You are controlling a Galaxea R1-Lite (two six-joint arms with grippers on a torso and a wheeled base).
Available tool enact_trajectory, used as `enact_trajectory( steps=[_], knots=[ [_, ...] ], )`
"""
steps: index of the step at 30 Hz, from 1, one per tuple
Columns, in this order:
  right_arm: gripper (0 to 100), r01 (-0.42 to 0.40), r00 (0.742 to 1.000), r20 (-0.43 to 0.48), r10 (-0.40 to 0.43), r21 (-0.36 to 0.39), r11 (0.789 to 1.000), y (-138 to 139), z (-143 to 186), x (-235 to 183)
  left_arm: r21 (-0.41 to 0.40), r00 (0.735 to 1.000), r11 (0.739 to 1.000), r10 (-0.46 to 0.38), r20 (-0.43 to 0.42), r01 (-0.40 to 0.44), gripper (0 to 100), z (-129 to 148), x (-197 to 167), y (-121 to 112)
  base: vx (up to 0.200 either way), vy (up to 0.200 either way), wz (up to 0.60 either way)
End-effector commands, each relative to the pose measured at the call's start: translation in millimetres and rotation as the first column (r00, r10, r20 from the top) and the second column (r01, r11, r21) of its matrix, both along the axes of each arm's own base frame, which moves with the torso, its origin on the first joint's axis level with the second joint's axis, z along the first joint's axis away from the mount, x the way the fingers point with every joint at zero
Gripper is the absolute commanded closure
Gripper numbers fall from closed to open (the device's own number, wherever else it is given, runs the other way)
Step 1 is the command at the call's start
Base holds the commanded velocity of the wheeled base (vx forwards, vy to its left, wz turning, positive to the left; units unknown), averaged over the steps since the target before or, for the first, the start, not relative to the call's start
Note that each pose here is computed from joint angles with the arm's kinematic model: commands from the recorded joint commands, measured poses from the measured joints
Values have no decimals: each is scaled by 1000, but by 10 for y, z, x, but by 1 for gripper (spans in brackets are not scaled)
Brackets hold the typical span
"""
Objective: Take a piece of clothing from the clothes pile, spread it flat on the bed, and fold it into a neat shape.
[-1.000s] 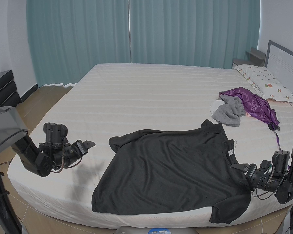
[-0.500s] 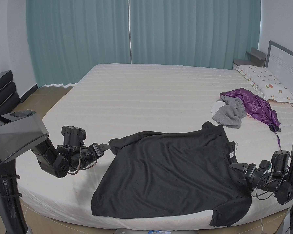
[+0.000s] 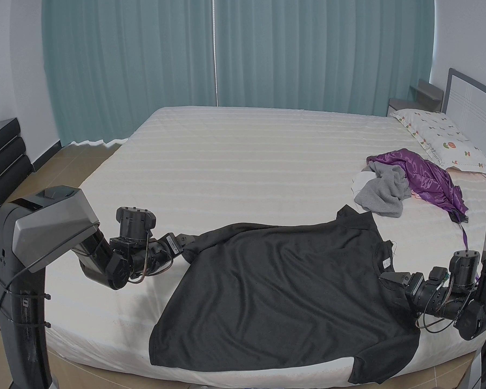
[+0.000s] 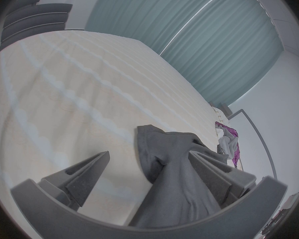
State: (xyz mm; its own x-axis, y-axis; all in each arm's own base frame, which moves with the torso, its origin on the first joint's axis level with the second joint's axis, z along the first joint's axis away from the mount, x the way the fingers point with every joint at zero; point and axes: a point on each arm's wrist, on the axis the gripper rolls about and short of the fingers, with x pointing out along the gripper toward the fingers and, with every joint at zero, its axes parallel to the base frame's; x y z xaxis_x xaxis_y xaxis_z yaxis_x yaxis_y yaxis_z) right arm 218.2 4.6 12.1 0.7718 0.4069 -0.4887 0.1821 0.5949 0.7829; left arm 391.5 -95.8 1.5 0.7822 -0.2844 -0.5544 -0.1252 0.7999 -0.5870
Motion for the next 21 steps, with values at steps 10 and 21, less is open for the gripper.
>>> enact_trajectory(
  steps=[10, 21],
  knots=[
    [0, -7, 1000, -7, 7, 2, 1000, 16, -7, -13, -1, 1000, 1000, -23, 5, 23, 0, -298, 354, -162, 0, 0, 0],
    [0, -9, 1000, -14, 9, 2, 1000, 16, -23, -12, -12, 996, 1000, 28, 87, -27, 100, -157, 611, -56, 0, 0, 0]
  ],
)
